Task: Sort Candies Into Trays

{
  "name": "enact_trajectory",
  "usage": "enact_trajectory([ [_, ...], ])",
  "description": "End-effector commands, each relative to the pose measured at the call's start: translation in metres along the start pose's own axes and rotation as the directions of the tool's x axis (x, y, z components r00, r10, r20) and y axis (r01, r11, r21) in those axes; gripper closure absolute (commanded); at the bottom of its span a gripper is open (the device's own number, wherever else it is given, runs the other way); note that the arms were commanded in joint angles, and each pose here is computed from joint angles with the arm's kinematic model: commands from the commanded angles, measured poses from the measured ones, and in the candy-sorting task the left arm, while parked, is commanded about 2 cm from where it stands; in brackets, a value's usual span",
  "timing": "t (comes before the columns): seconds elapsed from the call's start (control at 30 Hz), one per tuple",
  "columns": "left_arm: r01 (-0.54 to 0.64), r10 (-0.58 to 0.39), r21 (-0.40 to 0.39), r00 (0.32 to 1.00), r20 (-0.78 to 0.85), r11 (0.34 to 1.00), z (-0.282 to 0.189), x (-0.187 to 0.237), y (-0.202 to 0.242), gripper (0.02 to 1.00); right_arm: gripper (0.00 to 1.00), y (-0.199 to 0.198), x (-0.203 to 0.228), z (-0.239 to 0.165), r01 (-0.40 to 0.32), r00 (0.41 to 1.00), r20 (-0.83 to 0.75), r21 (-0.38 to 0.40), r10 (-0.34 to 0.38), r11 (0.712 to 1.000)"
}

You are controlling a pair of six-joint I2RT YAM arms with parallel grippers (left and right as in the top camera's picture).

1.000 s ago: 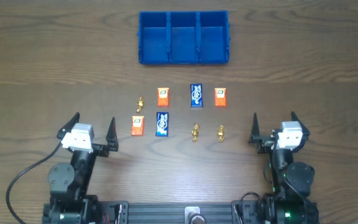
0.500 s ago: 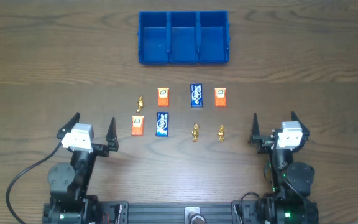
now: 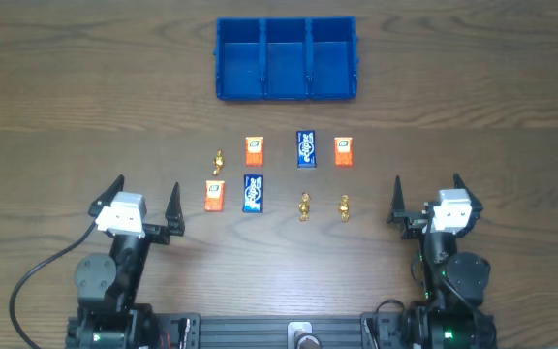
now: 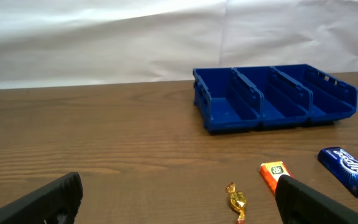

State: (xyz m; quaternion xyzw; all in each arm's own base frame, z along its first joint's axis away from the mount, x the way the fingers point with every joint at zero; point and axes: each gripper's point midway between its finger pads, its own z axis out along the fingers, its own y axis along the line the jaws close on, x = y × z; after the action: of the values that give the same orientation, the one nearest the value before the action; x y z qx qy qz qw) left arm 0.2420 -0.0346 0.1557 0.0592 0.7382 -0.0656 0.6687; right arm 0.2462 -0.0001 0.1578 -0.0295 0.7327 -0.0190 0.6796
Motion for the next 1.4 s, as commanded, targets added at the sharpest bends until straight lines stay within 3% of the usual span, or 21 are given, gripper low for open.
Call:
enact_trajectory([
  [0.03, -0.007, 0.007, 0.003, 0.999, -0.048, 1.000, 0.001, 0.016, 0.000, 0.023, 0.003, 0.003, 0.001, 0.000, 0.013, 1.000, 0.001, -0.012, -0.013, 1.000],
  [0.13, 0.035, -0.033, 0.062, 0.999, -0.034, 0.997, 0.001, 0.012, -0.011, 0.020, 0.003, 0.003, 0.001, 0.000, 0.013, 1.000, 0.001, -0.012, -0.013, 1.000],
  [0.23, 0.033, -0.031, 0.085, 0.999, -0.024, 0.996, -0.002, -0.004, -0.017, 0.020, 0.003, 0.003, 0.001, 0.000, 0.013, 1.000, 0.001, -0.012, -0.013, 1.000],
  [0.3, 0.085, -0.080, 0.093, 0.995, -0.053, 0.992, -0.005, -0.020, -0.020, 0.018, 0.003, 0.003, 0.001, 0.000, 0.013, 1.000, 0.001, -0.012, -0.013, 1.000],
  [0.47, 0.197, -0.166, 0.093, 0.949, -0.268, 0.976, -0.003, -0.046, -0.032, 0.018, 0.003, 0.003, 0.001, 0.000, 0.013, 1.000, 0.001, -0.012, -0.013, 1.000],
  [0.57, 0.260, -0.204, 0.072, 0.874, -0.440, 0.963, 0.002, -0.043, -0.041, 0.020, 0.003, 0.003, 0.001, 0.000, 0.013, 1.000, 0.001, -0.012, -0.013, 1.000],
  [0.77, 0.286, -0.190, 0.009, 0.659, -0.727, 0.958, 0.021, 0.001, -0.064, 0.020, 0.003, 0.003, 0.001, 0.000, 0.013, 1.000, 0.001, -0.012, -0.013, 1.000],
  [1.0, 0.240, -0.179, -0.077, 0.437, -0.881, 0.968, 0.037, 0.073, -0.077, 0.018, 0.003, 0.003, 0.001, 0.000, 0.013, 1.000, 0.001, -0.012, -0.013, 1.000],
  [1.13, 0.196, -0.166, -0.096, 0.376, -0.912, 0.976, 0.044, 0.101, -0.076, 0.018, 0.003, 0.003, 0.001, 0.000, 0.013, 1.000, 0.001, -0.012, -0.013, 1.000],
  [1.4, 0.099, -0.123, -0.095, 0.332, -0.935, 0.991, 0.055, 0.127, -0.067, 0.077, 0.003, 0.003, 0.001, 0.000, 0.013, 1.000, 0.001, -0.012, -0.013, 1.000],
])
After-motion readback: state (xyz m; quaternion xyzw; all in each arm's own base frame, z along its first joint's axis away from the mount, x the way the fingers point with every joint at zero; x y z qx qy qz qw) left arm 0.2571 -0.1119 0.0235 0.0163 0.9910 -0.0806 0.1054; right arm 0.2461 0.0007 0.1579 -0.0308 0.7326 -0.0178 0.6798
